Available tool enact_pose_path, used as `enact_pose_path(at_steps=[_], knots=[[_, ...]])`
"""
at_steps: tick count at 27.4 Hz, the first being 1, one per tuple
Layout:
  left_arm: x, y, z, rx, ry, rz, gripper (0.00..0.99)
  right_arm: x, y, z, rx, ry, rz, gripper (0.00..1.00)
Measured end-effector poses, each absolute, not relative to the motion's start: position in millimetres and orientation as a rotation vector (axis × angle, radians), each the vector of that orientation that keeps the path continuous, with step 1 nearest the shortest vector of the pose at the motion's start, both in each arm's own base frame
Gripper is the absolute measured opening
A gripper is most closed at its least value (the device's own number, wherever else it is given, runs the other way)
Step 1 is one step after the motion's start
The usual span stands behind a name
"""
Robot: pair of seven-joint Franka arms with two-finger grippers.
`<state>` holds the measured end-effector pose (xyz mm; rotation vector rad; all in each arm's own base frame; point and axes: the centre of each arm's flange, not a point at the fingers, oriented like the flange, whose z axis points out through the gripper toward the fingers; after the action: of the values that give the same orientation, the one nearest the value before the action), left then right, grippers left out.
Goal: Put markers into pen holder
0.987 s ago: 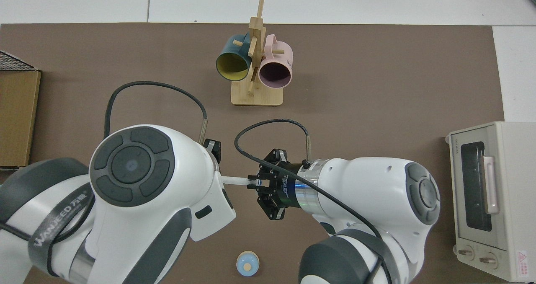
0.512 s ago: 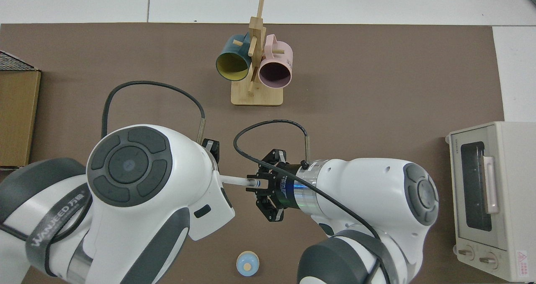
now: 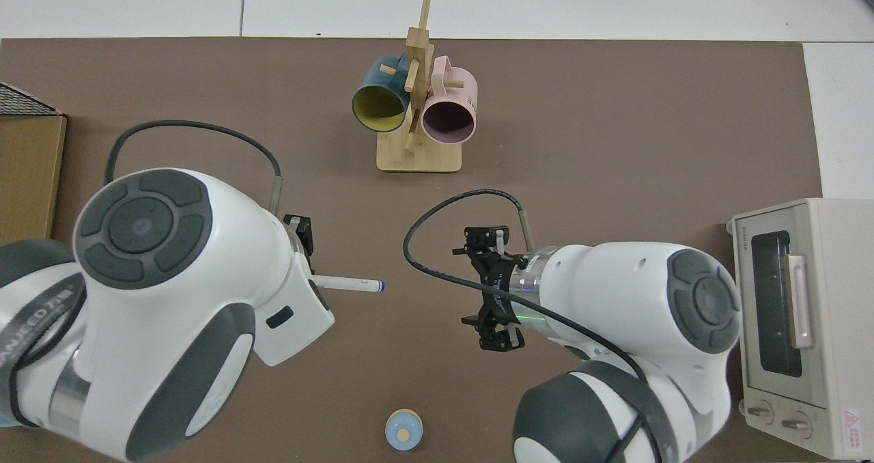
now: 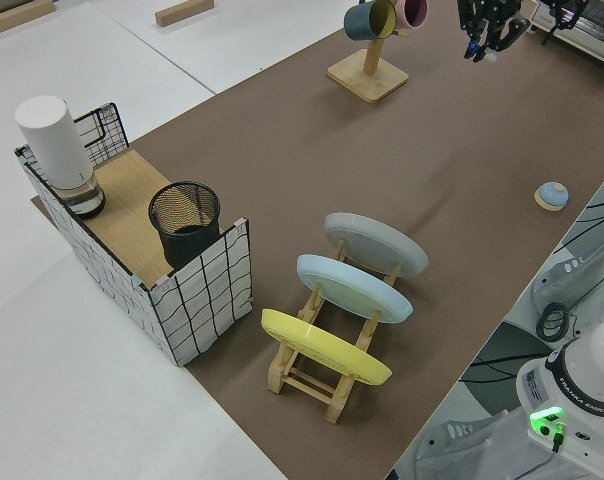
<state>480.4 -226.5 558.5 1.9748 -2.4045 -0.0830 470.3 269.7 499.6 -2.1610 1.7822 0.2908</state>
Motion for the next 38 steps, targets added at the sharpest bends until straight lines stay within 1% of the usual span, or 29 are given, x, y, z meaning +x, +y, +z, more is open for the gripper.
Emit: enact_pose_path(at_steps=[7,10,14,17,20,24,26,29,32,38], knots=[[499,-159,554,2.075,-2.355,-0.224,0.167,496,173,507,-2.475,1.493,0.143,1.00],[509,-122,554,2.146,-2.316,-0.270,0.167,506,127,512,-2.581,1.344,0.099,1.00],[520,-68,554,2.258,-2.273,-0.341,0.167,515,77,516,-2.730,1.133,0.007,1.00],[526,-21,557,2.368,-2.238,-0.414,0.167,520,52,523,-2.886,0.926,-0.096,1.00],[530,19,564,2.468,-2.245,-0.524,0.167,525,36,537,-3.012,0.705,-0.191,1.00],[534,52,578,2.563,-2.271,-0.680,0.167,530,17,559,-3.094,0.443,-0.272,1.00],[537,66,587,2.597,-2.294,-0.767,0.167,531,6,569,-3.123,0.324,-0.276,1.00],[542,77,600,2.599,-2.365,-0.899,0.167,529,-7,579,-3.161,0.176,-0.213,1.00],[549,88,611,2.624,-2.376,-0.970,0.167,530,-13,589,-3.181,0.061,-0.126,1.00],[556,136,619,2.632,-2.338,-1.108,0.167,541,0,604,-3.192,-0.038,-0.010,1.00]])
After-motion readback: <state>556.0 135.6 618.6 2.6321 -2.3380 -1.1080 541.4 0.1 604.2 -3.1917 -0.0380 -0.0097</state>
